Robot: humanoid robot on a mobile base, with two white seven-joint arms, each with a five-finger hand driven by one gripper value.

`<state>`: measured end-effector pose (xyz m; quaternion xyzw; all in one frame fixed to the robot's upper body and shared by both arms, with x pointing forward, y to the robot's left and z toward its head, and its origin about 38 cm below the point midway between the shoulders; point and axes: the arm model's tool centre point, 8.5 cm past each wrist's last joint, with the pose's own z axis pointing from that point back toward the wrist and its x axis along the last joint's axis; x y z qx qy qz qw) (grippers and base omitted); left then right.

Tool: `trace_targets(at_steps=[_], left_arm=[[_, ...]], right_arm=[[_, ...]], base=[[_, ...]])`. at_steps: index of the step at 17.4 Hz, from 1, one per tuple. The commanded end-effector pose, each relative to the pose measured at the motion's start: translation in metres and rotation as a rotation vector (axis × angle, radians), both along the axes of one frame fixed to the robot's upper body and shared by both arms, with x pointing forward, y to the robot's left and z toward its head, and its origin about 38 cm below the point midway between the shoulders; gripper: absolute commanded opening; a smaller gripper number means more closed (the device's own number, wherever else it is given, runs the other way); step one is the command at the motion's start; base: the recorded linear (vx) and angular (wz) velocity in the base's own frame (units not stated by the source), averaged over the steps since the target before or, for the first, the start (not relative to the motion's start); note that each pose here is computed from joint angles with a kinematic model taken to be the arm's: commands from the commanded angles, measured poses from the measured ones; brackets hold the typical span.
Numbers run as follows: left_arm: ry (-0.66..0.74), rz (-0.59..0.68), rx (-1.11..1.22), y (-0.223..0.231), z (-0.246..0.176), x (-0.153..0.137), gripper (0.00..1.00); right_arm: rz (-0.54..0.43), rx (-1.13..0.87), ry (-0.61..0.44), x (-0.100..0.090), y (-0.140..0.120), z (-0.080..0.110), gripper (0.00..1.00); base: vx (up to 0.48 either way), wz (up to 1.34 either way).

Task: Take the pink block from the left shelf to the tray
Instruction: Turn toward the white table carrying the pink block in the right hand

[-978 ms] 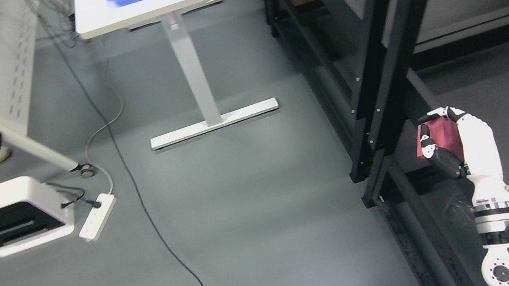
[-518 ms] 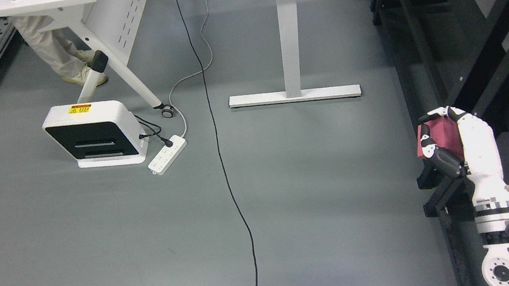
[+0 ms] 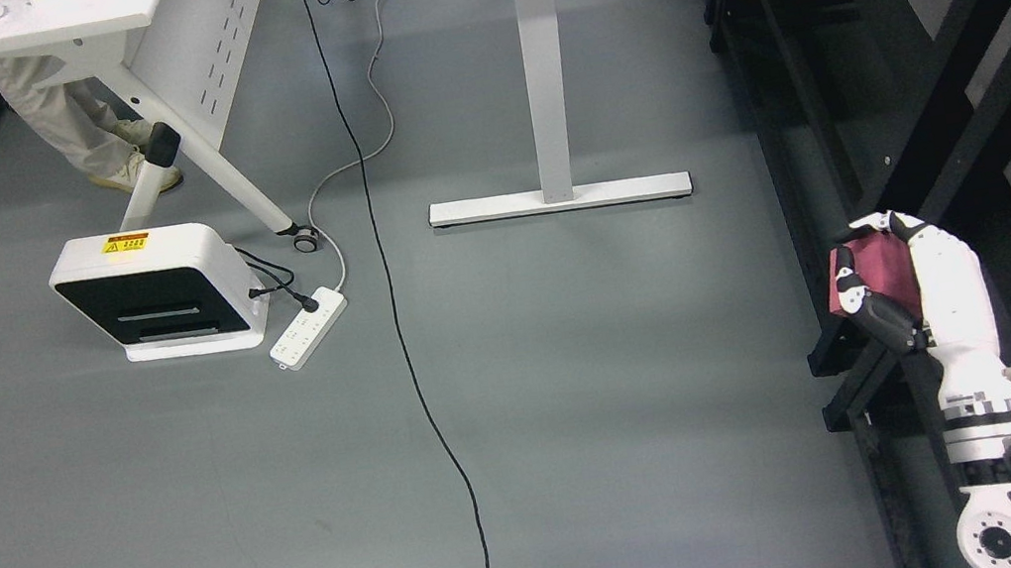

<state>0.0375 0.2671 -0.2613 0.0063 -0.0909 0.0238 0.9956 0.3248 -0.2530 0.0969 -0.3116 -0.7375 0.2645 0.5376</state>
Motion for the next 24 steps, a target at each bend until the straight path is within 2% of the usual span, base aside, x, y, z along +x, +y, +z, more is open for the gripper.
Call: trace_targets(at_steps=[1,11,24], left_arm=[[0.010,-0.001,0.018,0.0113,0.0007,-0.0062,1.00],[0.009,-0.001,0.018,0.0113,0.0007,-0.0060,1.00],[0.009,-0.001,0.018,0.0113,0.0007,-0.0060,1.00]], right_arm=[[0.002,-0.017,0.002,0.0001,-0.0041,0.0002,0.02],[0.002,-0.017,-0.001,0.0010,-0.0040,0.0012,0.02],[0.003,-0.017,-0.004,0.0018,-0.0040,0.0022,0.02]], base=[[0.066,0.09],[0.106,0.27],[0.299,0.05]])
